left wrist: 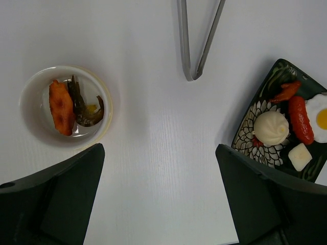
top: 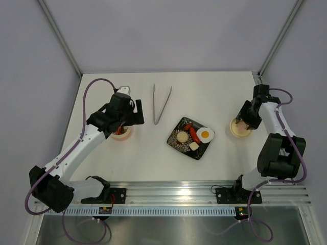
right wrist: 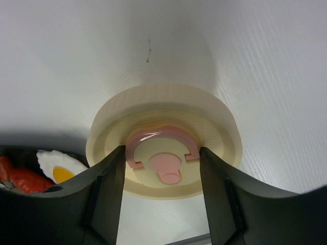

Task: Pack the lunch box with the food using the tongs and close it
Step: Pick up the box lid from the center of the board, then place the box lid at the center of the board.

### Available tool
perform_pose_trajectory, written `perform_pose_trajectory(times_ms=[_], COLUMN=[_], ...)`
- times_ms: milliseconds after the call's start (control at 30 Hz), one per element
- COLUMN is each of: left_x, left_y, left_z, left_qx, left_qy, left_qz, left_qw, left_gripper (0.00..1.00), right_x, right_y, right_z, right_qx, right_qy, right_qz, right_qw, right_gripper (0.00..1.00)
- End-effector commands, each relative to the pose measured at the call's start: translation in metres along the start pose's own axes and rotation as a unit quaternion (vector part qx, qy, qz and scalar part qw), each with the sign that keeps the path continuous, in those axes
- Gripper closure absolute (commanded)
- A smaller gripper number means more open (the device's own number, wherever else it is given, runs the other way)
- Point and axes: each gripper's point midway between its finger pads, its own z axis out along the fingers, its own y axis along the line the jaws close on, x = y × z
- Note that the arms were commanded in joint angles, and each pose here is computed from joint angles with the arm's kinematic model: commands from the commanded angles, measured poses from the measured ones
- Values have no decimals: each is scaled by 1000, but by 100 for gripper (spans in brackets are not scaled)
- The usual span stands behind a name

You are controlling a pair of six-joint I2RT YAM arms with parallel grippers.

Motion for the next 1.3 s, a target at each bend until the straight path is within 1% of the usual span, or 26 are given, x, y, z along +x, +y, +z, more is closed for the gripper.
perform_pose_trajectory(times_ms=[0, 33, 167, 333, 467, 567, 600, 633, 667, 700, 733, 800, 833, 933, 1100, 1133, 1267], left_x=[-26, -24, -35, -46, -68, -76, -80, -82, -83, -84, -83, -82, -80, -77, -71, -70, -60], left_y=[2, 5, 12, 23, 41, 52, 53, 54, 56, 57, 58, 61, 62, 66, 70, 69, 70], left_z=[-17, -19, -33, -54, -81, -99, -105, -111, -113, -116, -118, -121, -123, -127, -132, -132, -128], left_qx=[-11, -18, -36, -56, -77, -85, -84, -83, -85, -86, -87, -90, -91, -95, -95, -93, -91], left_qy=[-40, -35, -46, -60, -92, -112, -120, -126, -129, -131, -131, -131, -131, -131, -131, -130, -120], left_qz=[-8, -4, 0, -2, -12, -20, -21, -22, -23, -24, -25, -27, -26, -26, -28, -29, -36], left_qw=[999, 999, 998, 997, 993, 990, 989, 988, 988, 987, 987, 987, 987, 987, 986, 987, 988], left_gripper=[5, 5, 5, 5, 4, 4, 4, 4, 4, 4, 4, 4, 4, 4, 4, 4, 4], right_x=[8, 11, 26, 50, 89, 117, 136, 151, 157, 179, 195, 211, 234, 269, 296, 301, 306], right_y=[28, 34, 61, 108, 164, 198, 220, 234, 253, 268, 279, 307, 318, 346, 376, 376, 382], right_z=[-31, -39, -59, -86, -106, -105, -116, -107, -115, -120, -107, -113, -102, -94, -83, -72, -59], right_qx=[-36, -42, -60, -103, -137, -139, -158, -152, -168, -178, -167, -188, -182, -194, -204, -195, -189], right_qy=[-13, -17, -23, -26, -24, -13, -15, -3, -10, -4, 10, 11, 26, 45, 58, 64, 68], right_qz=[-22, -26, -59, -92, -159, -191, -219, -232, -241, -269, -284, -303, -327, -359, -379, -382, -382], right_qw=[999, 999, 996, 990, 977, 972, 963, 961, 956, 947, 944, 934, 927, 912, 901, 901, 902], right_gripper=[84, 84, 84, 85, 85, 84, 85, 84, 84, 84, 84, 84, 84, 84, 82, 81, 75])
